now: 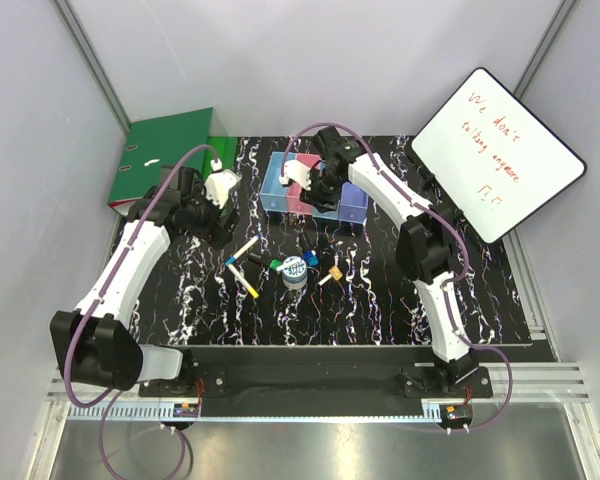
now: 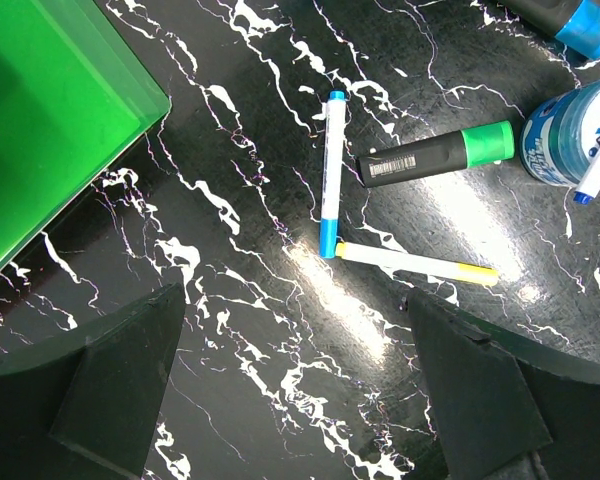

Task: Sort the stationery into containers
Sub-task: Move the storage box to the center of the board.

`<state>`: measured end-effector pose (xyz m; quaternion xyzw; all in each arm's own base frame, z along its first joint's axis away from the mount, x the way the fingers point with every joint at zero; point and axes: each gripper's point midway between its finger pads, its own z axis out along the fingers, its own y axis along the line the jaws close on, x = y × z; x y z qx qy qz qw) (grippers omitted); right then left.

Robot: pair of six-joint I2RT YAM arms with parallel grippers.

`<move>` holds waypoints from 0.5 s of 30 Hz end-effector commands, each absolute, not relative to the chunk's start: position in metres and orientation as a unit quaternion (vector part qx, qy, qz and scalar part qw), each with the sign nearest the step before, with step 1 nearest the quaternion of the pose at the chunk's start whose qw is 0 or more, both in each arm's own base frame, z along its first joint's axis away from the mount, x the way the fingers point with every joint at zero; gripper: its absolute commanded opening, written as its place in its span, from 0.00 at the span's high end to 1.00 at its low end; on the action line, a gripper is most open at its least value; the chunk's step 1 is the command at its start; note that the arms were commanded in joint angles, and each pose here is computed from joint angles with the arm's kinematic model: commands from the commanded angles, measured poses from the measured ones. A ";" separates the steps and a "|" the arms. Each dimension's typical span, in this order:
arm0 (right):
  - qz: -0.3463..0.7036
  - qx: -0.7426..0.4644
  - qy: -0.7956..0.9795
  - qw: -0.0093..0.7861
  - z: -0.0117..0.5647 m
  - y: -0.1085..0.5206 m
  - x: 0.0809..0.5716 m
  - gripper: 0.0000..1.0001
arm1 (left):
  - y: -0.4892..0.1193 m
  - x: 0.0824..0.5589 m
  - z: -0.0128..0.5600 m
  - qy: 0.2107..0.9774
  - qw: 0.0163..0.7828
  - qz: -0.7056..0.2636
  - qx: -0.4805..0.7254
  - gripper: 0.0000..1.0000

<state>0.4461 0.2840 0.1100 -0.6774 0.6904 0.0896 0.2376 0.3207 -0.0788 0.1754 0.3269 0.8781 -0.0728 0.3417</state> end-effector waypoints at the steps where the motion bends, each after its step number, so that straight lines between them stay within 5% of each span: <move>1: 0.089 -0.667 0.688 0.272 0.122 0.294 0.461 0.50 | -0.082 0.325 0.186 0.866 0.368 -0.071 0.332 0.01; 15: 0.076 -0.679 0.679 0.269 0.096 0.299 0.476 0.55 | -0.081 0.325 0.178 0.871 0.358 -0.072 0.329 0.01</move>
